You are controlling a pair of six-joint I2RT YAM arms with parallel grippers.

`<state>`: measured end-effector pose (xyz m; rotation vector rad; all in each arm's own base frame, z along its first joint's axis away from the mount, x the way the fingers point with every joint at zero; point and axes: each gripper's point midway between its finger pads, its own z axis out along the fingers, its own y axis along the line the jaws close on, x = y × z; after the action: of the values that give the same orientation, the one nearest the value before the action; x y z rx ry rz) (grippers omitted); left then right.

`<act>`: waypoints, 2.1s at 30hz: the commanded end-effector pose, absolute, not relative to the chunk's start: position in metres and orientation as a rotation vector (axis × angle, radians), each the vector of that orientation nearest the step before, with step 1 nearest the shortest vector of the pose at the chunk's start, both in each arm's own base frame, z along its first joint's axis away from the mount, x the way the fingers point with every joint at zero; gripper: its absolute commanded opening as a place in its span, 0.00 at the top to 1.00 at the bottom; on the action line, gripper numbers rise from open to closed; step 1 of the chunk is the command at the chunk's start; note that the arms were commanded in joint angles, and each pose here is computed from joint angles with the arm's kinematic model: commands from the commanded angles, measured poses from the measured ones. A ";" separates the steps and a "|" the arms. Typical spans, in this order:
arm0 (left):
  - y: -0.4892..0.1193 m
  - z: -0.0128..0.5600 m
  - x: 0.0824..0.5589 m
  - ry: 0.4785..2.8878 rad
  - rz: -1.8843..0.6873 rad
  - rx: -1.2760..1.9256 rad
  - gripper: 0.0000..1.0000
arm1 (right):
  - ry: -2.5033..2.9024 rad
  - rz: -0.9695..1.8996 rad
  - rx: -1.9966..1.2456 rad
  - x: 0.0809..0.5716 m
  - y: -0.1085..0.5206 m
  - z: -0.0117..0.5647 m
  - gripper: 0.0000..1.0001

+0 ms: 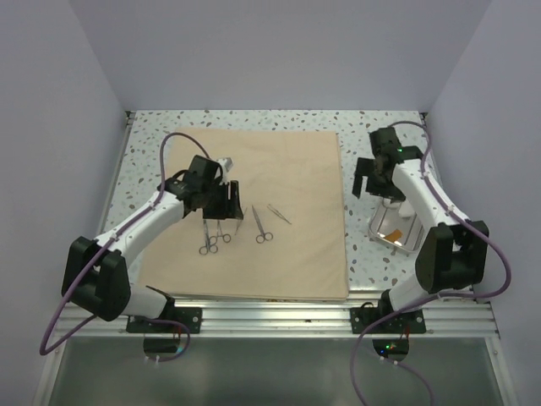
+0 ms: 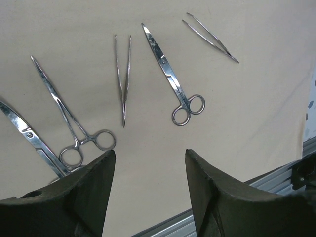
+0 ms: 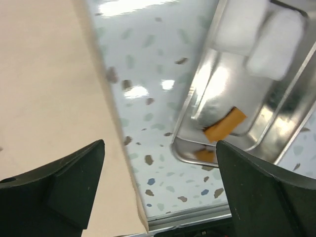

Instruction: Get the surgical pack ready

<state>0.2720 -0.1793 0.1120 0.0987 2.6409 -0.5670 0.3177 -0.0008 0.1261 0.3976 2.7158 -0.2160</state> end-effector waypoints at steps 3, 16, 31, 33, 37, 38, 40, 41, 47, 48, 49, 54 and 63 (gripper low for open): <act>-0.180 0.105 0.274 2.676 -0.568 0.036 0.40 | 2.641 -0.106 0.160 0.332 0.058 0.159 0.01; -0.183 0.096 0.276 2.688 -0.587 -0.046 0.40 | 2.693 0.396 -0.147 0.343 0.167 0.139 0.21; -0.167 0.091 0.262 2.725 -0.496 -0.049 0.41 | 2.716 0.238 -0.736 0.348 0.302 0.070 0.44; -0.166 0.091 0.261 2.725 -0.494 -0.041 0.41 | 2.711 0.214 -0.780 0.344 0.311 0.064 0.44; -0.165 0.091 0.258 2.728 -0.494 -0.038 0.41 | 2.736 0.158 -0.804 0.341 0.312 0.045 0.46; -0.165 0.091 0.257 2.729 -0.493 -0.037 0.41 | 2.735 0.151 -0.807 0.342 0.311 0.044 0.46; -0.165 0.091 0.258 2.727 -0.492 -0.035 0.41 | 2.737 0.139 -0.811 0.342 0.310 0.042 0.46; -0.165 0.092 0.258 2.726 -0.494 -0.032 0.41 | 2.740 0.143 -0.812 0.341 0.311 0.041 0.47; -0.167 0.090 0.259 2.728 -0.499 -0.020 0.41 | 2.752 0.122 -0.812 0.341 0.310 0.036 0.48; -0.167 0.090 0.259 2.729 -0.500 -0.017 0.41 | 2.755 0.113 -0.812 0.341 0.309 0.035 0.50; -0.167 0.091 0.259 2.728 -0.500 -0.015 0.41 | 2.753 0.112 -0.814 0.340 0.309 0.036 0.51; -0.166 0.091 0.260 2.727 -0.494 0.001 0.41 | 2.751 0.090 -0.808 0.340 0.304 0.037 0.55; -0.169 0.091 0.261 2.731 -0.511 0.015 0.41 | 2.733 0.018 -0.794 0.344 0.296 0.038 0.70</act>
<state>0.2584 -0.1699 0.0854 -0.0244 2.7440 -0.5065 0.3395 0.3003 0.0278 -0.7905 2.7647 0.0658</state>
